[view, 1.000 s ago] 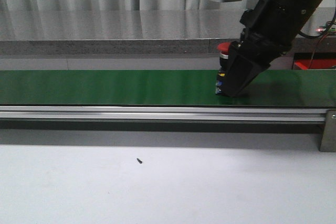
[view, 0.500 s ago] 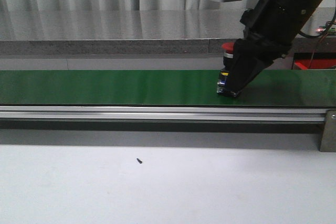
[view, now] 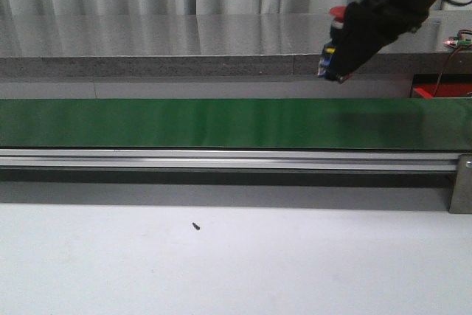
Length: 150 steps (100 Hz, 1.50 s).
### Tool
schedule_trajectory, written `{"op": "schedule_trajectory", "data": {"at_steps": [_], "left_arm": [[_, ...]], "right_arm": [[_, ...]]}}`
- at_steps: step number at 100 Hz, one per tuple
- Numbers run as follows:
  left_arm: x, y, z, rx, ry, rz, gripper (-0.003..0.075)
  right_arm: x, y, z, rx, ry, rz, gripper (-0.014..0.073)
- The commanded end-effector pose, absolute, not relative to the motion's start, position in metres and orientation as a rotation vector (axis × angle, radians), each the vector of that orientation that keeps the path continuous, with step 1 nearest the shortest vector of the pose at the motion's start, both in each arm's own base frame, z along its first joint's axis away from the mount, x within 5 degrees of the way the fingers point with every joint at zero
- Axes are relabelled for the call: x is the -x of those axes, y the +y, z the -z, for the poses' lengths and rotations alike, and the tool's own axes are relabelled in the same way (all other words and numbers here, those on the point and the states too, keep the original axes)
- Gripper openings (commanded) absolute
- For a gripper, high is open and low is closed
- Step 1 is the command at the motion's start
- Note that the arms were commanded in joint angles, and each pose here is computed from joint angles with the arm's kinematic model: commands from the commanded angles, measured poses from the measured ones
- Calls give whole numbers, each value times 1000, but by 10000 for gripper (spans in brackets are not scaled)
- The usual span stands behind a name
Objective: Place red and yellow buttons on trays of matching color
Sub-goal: 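Carry the red button to the red tray and open the right gripper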
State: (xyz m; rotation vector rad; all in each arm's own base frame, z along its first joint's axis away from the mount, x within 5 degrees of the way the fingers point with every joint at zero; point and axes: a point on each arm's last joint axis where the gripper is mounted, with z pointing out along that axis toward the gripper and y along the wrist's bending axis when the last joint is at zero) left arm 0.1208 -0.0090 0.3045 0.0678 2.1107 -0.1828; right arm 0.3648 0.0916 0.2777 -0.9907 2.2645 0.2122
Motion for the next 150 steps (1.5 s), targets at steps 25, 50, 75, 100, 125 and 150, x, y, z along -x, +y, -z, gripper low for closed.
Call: {"op": "schedule_trajectory", "data": {"at_steps": [25, 50, 75, 100, 125, 150], "left_arm": [[-124, -9, -318, -42, 2022, 186, -20], [-124, -9, -318, -42, 2022, 186, -20], [-124, -9, -318, -42, 2022, 186, -20], [-124, -9, -318, -42, 2022, 186, -20], [-124, -9, -318, -42, 2022, 186, -20], [-124, -9, -318, -42, 2022, 186, -20]], "right_arm": [[-368, -4, -344, 520, 2238, -134, -50], [-359, -86, -344, 207, 2283, -40, -50], [-354, -148, -325, -64, 2295, 27, -50], [-363, -175, -290, -141, 2357, 41, -50], [-373, -182, -259, -149, 2426, 24, -50], [-379, -186, -232, -152, 2490, 2, -50]]}}
